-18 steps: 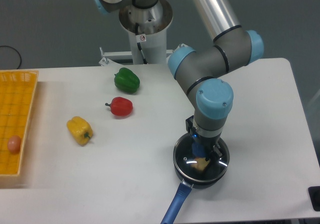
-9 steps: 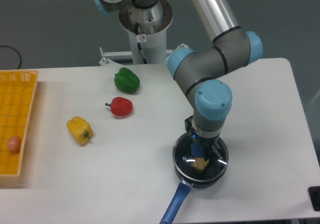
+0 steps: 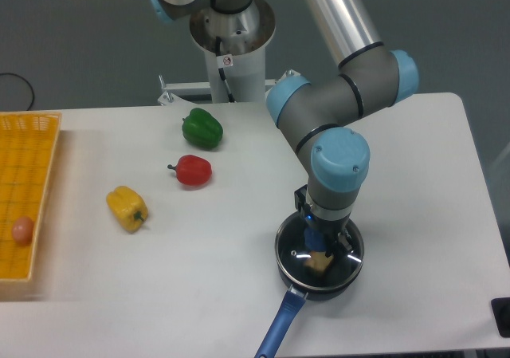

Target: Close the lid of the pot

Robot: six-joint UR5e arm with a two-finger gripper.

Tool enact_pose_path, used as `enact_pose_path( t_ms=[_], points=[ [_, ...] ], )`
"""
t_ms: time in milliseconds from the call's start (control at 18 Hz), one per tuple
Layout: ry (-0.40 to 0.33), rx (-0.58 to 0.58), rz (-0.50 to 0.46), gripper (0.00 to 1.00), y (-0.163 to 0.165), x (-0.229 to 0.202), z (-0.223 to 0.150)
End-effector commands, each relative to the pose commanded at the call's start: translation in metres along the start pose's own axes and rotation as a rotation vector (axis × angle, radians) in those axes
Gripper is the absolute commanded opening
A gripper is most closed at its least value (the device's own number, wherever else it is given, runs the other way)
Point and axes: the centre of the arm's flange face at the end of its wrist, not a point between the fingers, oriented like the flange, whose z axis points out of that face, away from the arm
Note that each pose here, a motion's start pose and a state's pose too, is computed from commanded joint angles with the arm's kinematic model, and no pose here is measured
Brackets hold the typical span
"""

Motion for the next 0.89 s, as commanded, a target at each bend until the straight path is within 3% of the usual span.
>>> enact_pose_path(
  t_ms=[389, 500, 889],
  points=[
    [0.003, 0.0, 0.002, 0.84, 0.0, 0.0, 0.002],
    [0.0, 0.0, 0.008, 0.97, 0.0, 0.0, 0.0],
    [-0.063, 0.004, 0.042, 1.0, 0.004, 0.0, -0.024]
  ],
)
